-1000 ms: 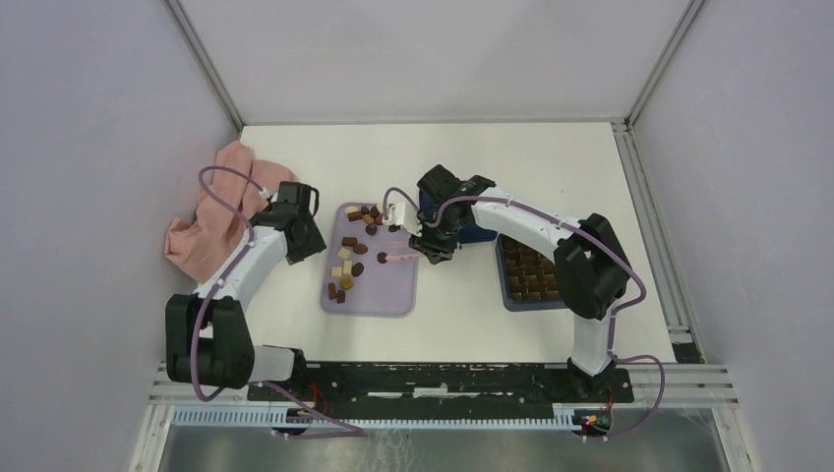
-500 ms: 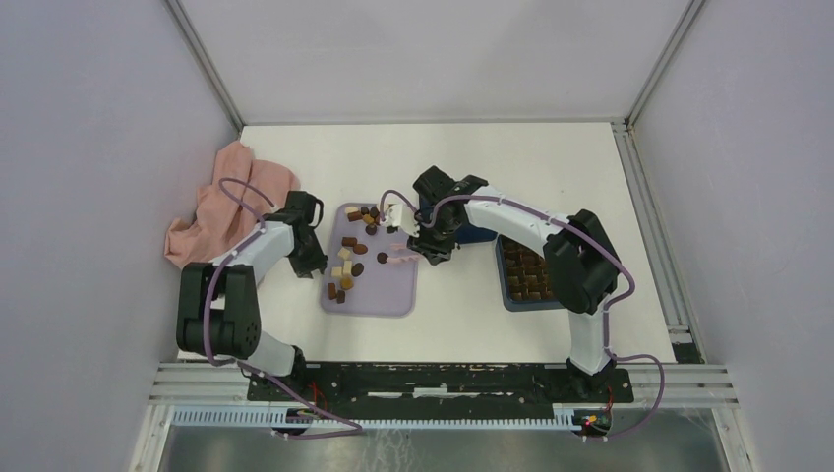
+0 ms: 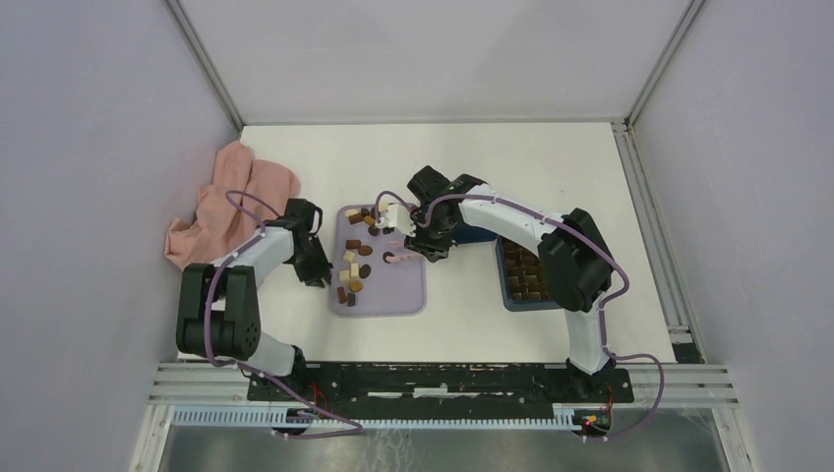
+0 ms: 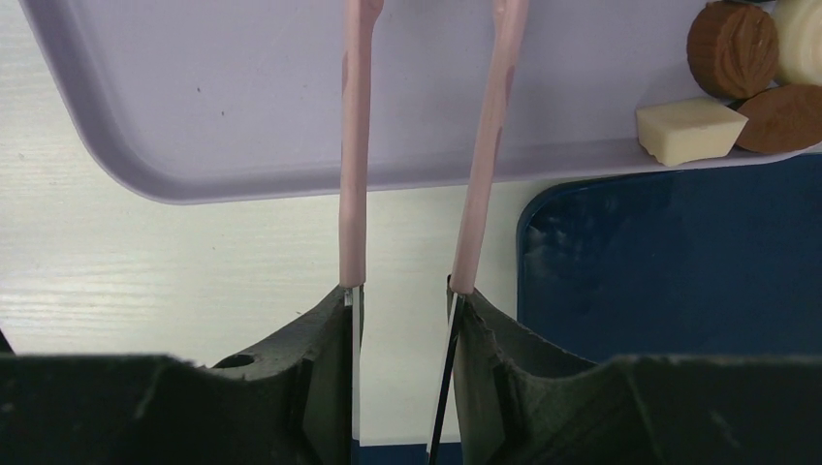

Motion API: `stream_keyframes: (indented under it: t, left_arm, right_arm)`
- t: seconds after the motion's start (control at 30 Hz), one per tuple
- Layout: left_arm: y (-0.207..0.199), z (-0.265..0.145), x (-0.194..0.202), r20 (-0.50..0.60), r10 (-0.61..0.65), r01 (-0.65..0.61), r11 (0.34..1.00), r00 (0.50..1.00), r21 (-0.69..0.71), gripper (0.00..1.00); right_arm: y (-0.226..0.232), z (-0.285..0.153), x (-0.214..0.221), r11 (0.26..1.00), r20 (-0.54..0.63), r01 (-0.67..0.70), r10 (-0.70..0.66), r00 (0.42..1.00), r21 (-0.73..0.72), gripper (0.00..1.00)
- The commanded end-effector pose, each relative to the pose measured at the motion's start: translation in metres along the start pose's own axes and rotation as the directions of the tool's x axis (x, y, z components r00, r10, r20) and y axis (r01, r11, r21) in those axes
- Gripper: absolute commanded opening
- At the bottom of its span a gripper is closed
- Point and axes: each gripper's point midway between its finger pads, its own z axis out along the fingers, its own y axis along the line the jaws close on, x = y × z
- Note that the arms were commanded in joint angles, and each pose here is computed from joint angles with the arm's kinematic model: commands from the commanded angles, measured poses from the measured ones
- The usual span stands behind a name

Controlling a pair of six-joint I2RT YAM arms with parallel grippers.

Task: Pack the chocolate
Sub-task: Adjust the plate at the center of the board, then pick up the fake chocolate from the plate.

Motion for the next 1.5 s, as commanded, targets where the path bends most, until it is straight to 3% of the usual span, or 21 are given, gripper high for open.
stream_keyframes:
  t: [0.0,0.47,0.57,0.73,0.9,1.07,1.47]
  left_arm:
    - [-0.018,-0.01,0.019,-0.049,0.013,-0.007,0.991,0.999,0.134,0.26]
    - [-0.033,-0.024,0.024,-0.045,0.02,-0.009,0.975,0.999,0.221,0.26]
    - [-0.018,-0.033,0.013,0.016,0.024,-0.026,0.99,1.0,0.136,0.31]
    - [-0.016,-0.061,-0.014,0.157,-0.005,-0.014,0.993,0.988,0.117,0.43]
    - [-0.03,-0.102,-0.043,0.303,-0.051,-0.007,0.982,0.951,0.188,0.52]
    - [-0.043,-0.136,-0.064,0.403,-0.114,0.002,0.963,0.908,0.268,0.53]
    - [-0.056,-0.166,-0.076,0.469,-0.203,0.014,0.927,0.859,0.376,0.53]
  right_arm:
    - [-0.014,-0.005,-0.004,0.998,-0.029,0.031,-0.029,0.999,0.053,0.42]
    - [-0.02,0.0,0.005,0.997,-0.086,0.036,-0.03,0.996,0.067,0.43]
    - [-0.019,0.003,0.003,0.997,-0.088,0.041,-0.035,0.995,0.064,0.43]
    - [-0.017,0.005,0.004,0.997,-0.108,0.053,-0.046,0.993,0.058,0.42]
    - [-0.018,0.004,0.004,0.994,-0.129,0.078,-0.068,0.989,0.074,0.42]
    - [-0.017,0.006,0.004,0.993,-0.143,0.09,-0.077,0.987,0.082,0.42]
    - [-0.013,0.009,0.005,0.989,-0.17,0.116,-0.099,0.981,0.095,0.42]
